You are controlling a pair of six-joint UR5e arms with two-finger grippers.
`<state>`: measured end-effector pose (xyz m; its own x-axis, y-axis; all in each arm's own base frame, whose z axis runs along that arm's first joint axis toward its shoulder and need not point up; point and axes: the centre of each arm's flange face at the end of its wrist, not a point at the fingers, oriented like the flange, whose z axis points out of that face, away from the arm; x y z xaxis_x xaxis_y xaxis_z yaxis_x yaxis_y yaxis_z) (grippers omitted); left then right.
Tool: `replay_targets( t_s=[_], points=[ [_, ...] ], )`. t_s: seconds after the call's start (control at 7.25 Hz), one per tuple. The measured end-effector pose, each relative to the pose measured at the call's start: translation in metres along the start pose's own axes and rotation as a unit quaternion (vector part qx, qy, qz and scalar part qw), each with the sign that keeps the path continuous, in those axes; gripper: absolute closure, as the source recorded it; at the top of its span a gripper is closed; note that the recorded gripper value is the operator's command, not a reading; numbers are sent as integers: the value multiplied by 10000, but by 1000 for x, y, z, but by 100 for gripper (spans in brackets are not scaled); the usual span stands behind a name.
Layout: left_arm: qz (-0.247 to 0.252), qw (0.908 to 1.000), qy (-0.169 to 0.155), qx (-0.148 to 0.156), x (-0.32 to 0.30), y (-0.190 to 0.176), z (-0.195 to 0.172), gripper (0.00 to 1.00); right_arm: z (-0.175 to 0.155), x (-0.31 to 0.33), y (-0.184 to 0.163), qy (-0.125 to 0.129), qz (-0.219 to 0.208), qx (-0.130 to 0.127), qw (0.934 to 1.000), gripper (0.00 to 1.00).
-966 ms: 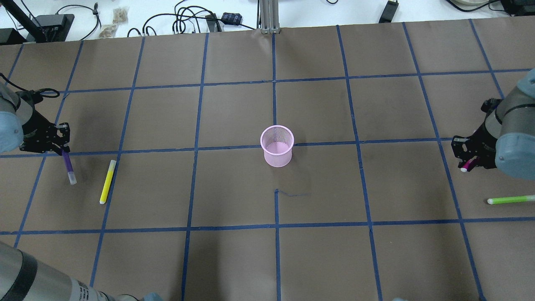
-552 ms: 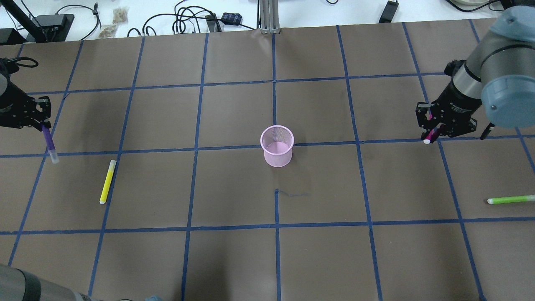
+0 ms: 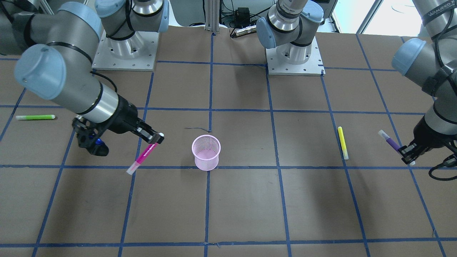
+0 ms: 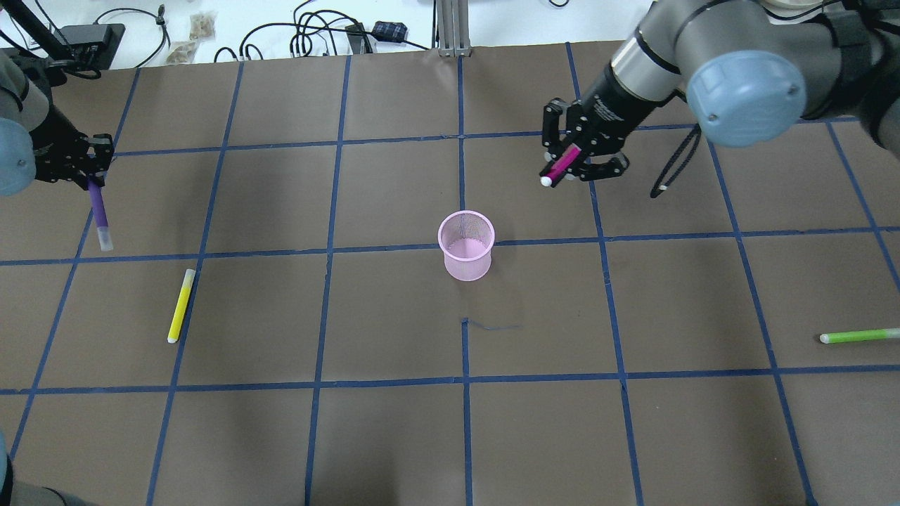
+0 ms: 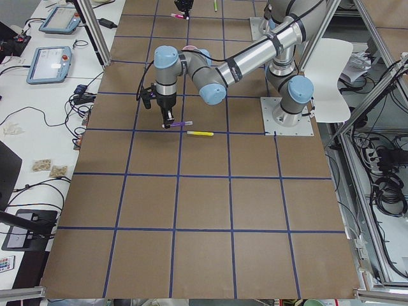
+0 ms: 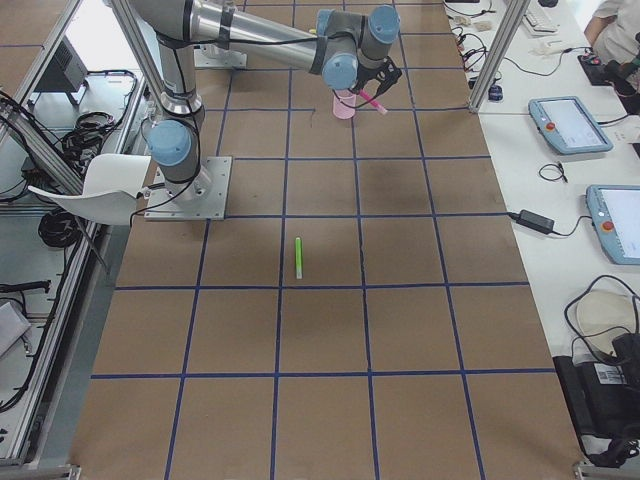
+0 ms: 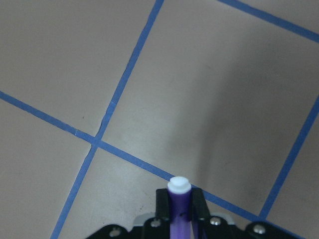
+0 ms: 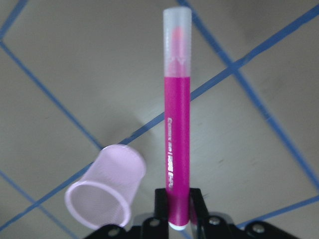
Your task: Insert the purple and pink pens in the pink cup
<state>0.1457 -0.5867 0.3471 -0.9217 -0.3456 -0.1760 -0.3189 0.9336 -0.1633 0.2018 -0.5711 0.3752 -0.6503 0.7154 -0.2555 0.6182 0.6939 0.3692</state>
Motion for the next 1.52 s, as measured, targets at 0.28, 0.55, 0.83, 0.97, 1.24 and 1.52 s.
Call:
replay_targets(
  t_s=[0.28, 0.55, 0.83, 0.97, 1.24, 1.52],
  points=[
    [35, 10000, -8, 7, 10, 2, 0, 100, 18, -48, 56, -304, 850, -668, 9937, 100],
    [28, 10000, 4, -6, 11, 3, 1, 100, 42, -53, 89, -351, 1707, -1494, 9733, 100],
    [25, 10000, -3, -20, 12, 3, 2, 100, 76, -33, 98, -379, 1981, -1968, 9595, 100],
    [25, 10000, -1, -27, 12, 3, 3, 100, 87, -27, 92, -461, 1976, -2024, 9581, 100],
    [25, 10000, 18, -5, 13, 2, 3, 100, 103, -21, 70, -488, 2060, -2063, 9553, 100],
    [-23, 10000, 30, 45, 16, 0, 2, 100, 110, -15, 61, -469, 2135, -2085, 9533, 100]
  ],
)
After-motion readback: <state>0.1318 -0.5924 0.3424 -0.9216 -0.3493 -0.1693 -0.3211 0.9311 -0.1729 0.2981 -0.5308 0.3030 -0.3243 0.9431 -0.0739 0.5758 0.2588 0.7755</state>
